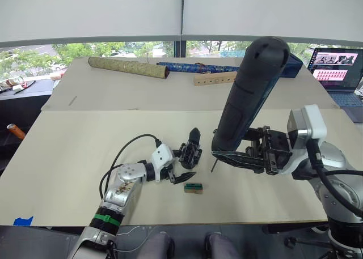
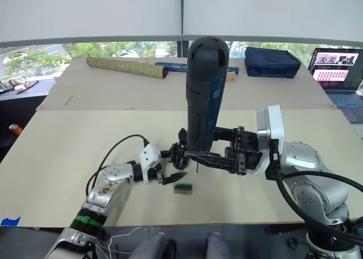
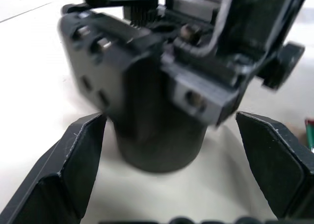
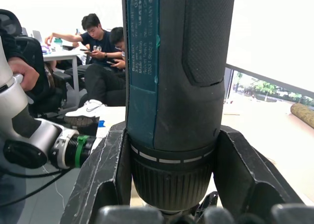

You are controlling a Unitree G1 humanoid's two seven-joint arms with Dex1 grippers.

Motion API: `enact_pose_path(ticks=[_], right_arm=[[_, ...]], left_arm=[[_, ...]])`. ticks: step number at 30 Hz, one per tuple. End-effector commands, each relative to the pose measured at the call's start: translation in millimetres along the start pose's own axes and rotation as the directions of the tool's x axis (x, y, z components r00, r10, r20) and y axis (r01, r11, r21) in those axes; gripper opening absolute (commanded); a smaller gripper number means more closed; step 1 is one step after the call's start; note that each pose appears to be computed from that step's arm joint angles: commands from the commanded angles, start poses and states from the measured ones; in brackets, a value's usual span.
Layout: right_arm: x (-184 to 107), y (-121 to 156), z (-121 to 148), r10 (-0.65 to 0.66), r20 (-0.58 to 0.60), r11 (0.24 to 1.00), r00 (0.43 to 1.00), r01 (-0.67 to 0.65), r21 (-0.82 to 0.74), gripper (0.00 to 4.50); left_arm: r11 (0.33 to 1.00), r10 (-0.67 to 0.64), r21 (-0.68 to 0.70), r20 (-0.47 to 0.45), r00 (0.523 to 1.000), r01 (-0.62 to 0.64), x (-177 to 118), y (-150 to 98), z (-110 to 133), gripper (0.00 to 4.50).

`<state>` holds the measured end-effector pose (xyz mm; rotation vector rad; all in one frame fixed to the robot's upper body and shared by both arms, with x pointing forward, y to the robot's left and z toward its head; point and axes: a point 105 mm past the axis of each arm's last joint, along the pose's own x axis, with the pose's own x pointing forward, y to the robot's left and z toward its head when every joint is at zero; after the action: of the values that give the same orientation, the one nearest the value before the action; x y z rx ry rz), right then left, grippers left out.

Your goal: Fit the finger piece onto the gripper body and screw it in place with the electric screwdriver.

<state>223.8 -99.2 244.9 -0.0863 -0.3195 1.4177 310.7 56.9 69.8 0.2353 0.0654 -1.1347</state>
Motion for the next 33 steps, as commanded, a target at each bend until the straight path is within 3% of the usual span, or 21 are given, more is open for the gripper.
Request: enact_pose_path(ticks=[1, 12, 15, 18, 33], right_arm=[[3, 3, 13, 0.018, 0.032, 0.999, 0.999, -0.016, -0.050, 1.90], [4, 1, 15, 0.020, 0.033, 0.998, 0.999, -0.018, -0.062, 1.90], [6, 1, 17, 0.029, 0.036, 0.998, 0.999, -0.027, -0.065, 1.90], [13, -1, 23, 0.040, 0.044, 0.997, 0.998, -0.038, -0.066, 1.90], [67, -17, 45, 0.101, 0.101, 0.993, 0.990, -0.095, -0.065, 1.90]], left_arm=[[1.000, 0.016, 0.004, -0.018, 1.000, -0.016, 6, 1, 1, 4.43], [0.999, 0.030, -0.015, -0.061, 0.998, -0.031, 0, 5, -10, 4.43], [0.999, 0.033, -0.021, -0.071, 0.997, -0.035, 0, 6, -12, 3.62], [0.999, 0.031, -0.023, -0.077, 0.997, -0.033, -2, 6, -14, 2.31], [1.000, -0.017, -0.013, -0.068, 0.998, 0.016, 1, 2, -10, 2.31]])
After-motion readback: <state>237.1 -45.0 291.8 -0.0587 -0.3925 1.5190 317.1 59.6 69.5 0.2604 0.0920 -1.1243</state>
